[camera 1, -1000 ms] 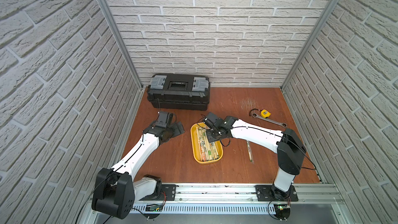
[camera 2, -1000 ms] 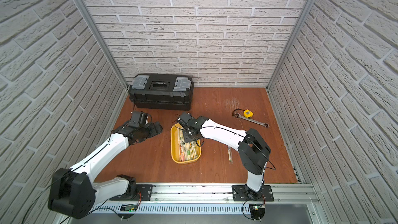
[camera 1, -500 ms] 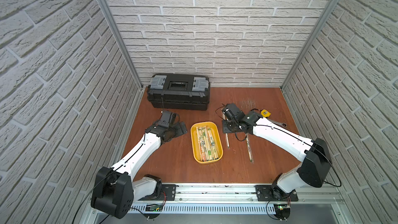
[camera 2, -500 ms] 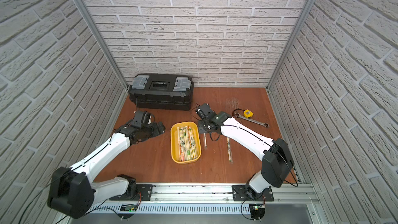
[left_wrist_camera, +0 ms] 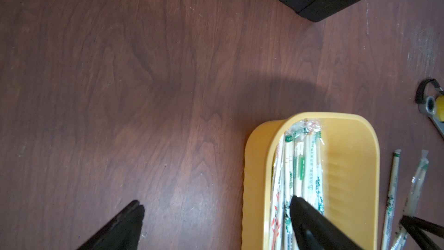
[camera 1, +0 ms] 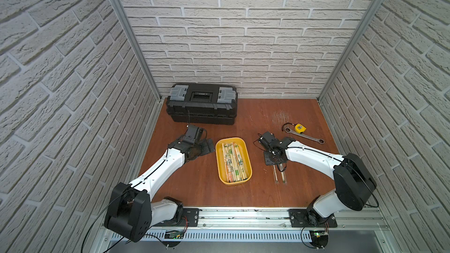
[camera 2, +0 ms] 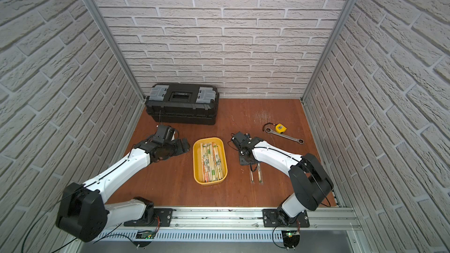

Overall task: Take the paired disposable chopsticks out of the storage box
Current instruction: Place the paired disposable chopsticks at the center of the board.

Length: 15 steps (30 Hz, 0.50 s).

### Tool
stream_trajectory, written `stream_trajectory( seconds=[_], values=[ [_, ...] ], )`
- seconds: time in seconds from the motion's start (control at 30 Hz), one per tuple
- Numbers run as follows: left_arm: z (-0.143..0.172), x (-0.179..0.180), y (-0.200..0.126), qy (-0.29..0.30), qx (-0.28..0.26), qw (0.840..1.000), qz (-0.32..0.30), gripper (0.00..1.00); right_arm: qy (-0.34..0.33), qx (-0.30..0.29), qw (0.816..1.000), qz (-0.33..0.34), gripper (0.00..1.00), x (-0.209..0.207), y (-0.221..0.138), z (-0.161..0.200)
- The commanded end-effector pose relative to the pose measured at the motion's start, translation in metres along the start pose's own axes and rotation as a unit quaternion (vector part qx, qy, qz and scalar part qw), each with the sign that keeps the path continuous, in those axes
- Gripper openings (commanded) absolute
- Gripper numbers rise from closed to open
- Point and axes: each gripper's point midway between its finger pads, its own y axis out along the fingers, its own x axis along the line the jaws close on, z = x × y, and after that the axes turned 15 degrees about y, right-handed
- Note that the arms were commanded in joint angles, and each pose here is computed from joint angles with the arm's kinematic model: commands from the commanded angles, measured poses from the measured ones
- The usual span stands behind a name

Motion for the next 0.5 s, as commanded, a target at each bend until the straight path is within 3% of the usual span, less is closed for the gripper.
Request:
stream_trajectory(
  seconds=[0.0,0.47],
  values=[
    [-0.012,-0.004,-0.004,-0.003,-0.018,1.000,0.001,0.98,-0.004,-0.013,0.999,0.029,0.02,-0.010,0.008,-0.008],
    [-0.009,-0.006,0.000,0.000,-0.014,1.000,0.002,0.98,-0.003,-0.003,0.998,0.059,0.04,-0.019,0.025,-0.010]
  ],
)
